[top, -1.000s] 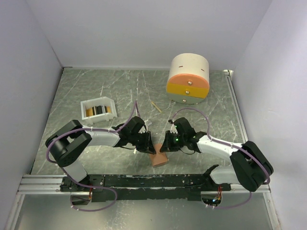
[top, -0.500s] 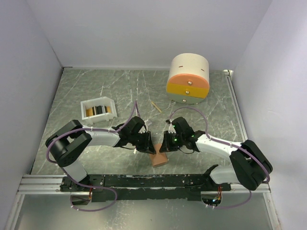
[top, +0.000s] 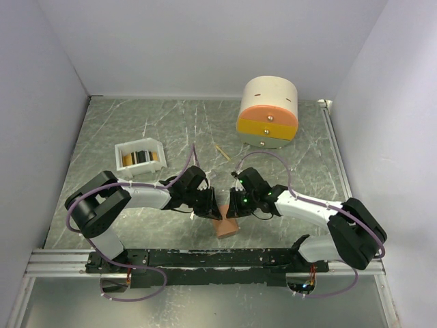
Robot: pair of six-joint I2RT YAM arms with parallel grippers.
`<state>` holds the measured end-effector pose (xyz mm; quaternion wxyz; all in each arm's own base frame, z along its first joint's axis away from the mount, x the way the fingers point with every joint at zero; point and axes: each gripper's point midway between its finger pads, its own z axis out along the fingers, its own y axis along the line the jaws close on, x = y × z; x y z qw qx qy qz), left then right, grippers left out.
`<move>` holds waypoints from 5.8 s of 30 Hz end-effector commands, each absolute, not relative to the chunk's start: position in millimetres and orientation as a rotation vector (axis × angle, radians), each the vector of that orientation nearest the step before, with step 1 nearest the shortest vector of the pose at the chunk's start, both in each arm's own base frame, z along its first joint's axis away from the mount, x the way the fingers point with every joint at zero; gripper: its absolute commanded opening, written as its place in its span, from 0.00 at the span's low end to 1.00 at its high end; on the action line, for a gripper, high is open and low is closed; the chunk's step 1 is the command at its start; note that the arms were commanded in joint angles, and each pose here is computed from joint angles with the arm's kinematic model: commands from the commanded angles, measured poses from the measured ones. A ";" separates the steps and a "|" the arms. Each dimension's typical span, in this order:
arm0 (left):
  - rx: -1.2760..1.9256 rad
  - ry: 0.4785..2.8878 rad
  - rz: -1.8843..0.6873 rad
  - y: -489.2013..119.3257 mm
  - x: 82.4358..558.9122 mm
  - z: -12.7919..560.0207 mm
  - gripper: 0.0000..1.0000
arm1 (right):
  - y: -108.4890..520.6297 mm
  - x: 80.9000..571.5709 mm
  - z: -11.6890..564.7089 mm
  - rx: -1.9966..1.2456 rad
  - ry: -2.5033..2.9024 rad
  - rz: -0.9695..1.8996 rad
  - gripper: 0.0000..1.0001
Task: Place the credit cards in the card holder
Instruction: Close the card holder at the center of the board.
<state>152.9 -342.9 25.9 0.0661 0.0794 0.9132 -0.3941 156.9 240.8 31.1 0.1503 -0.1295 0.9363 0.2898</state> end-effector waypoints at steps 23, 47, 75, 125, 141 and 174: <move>0.219 2.789 -1.046 -330.5 153.5 3.1 0.28 | 196.2 106.8 -28.1 -0.446 2.983 0.301 0.03; 0.246 2.769 -1.051 -330.7 154.3 9.9 0.29 | 246.1 174.7 53.1 -0.318 2.679 0.648 0.16; 0.242 2.771 -1.051 -329.5 153.2 7.4 0.29 | 235.2 160.5 38.7 -0.323 2.727 0.633 0.13; 0.245 2.777 -1.061 -330.2 151.7 4.7 0.28 | 248.4 155.9 31.1 -0.226 2.705 0.776 0.09; 0.244 2.777 -1.065 -329.6 151.0 4.1 0.28 | 252.7 158.5 43.3 -0.191 2.667 0.821 0.09; 0.247 2.776 -1.079 -331.2 150.5 4.1 0.28 | 242.0 153.7 31.9 -0.173 2.689 0.774 0.13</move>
